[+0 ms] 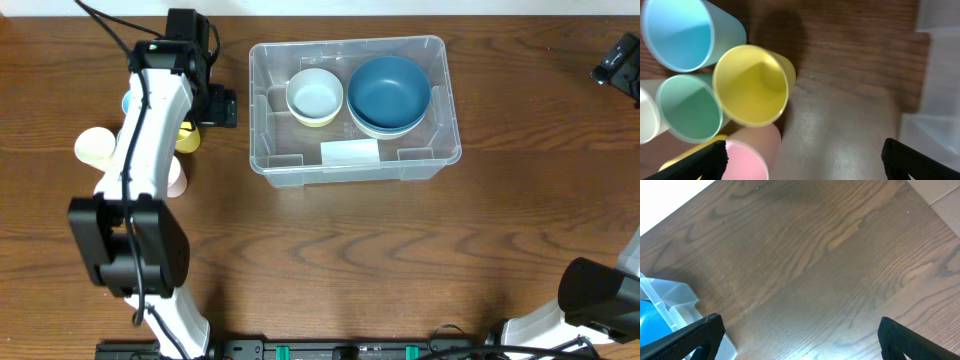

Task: Pack container
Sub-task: 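Move the left gripper over the yellow cup in the cup cluster, then grasp the yellow cup rim with the left gripper and lift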

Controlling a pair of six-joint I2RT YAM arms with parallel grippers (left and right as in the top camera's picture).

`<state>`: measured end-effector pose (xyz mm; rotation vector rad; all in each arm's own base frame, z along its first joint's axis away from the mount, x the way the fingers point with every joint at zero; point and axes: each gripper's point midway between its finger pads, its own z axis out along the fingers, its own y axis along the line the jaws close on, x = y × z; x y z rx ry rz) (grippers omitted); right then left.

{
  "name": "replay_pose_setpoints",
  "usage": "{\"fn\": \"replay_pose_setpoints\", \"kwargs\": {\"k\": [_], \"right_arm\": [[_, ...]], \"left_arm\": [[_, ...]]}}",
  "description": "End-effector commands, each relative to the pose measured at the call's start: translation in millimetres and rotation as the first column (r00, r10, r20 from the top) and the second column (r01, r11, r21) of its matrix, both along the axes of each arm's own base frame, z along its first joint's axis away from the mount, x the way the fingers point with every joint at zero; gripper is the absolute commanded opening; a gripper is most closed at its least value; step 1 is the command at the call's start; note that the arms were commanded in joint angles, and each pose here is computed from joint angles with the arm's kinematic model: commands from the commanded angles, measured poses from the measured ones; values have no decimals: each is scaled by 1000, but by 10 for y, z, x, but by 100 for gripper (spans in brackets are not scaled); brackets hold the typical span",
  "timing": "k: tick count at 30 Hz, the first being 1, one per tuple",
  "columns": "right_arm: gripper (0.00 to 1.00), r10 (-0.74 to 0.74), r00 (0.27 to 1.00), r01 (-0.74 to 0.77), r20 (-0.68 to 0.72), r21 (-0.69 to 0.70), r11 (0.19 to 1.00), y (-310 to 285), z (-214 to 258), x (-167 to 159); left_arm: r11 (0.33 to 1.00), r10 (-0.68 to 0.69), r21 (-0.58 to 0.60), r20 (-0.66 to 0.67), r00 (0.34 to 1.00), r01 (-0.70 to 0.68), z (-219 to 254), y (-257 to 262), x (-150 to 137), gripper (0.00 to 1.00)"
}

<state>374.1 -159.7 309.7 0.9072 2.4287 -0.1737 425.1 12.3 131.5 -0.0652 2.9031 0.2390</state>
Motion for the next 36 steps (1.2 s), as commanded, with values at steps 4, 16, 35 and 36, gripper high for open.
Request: {"fn": "replay_pose_setpoints", "kwargs": {"k": [4,16,35,36], "right_arm": [[99,-20,1000,20,-3,3,1000,-29,-16,-10],[99,-19,1000,19,-3,3,1000,-26,-16,-9],[99,-19,1000,19,-3,3,1000,-26,-16,-9],[99,-19,1000,19,-3,3,1000,-26,-16,-9]], "left_arm": [[999,31,24,-43,999,-30,-277,207,91,100],[999,25,-30,-81,996,-28,-641,142,189,67],[999,28,-17,-127,991,-31,-865,163,156,6],[999,28,-17,-128,991,-31,-861,163,152,6]]}}
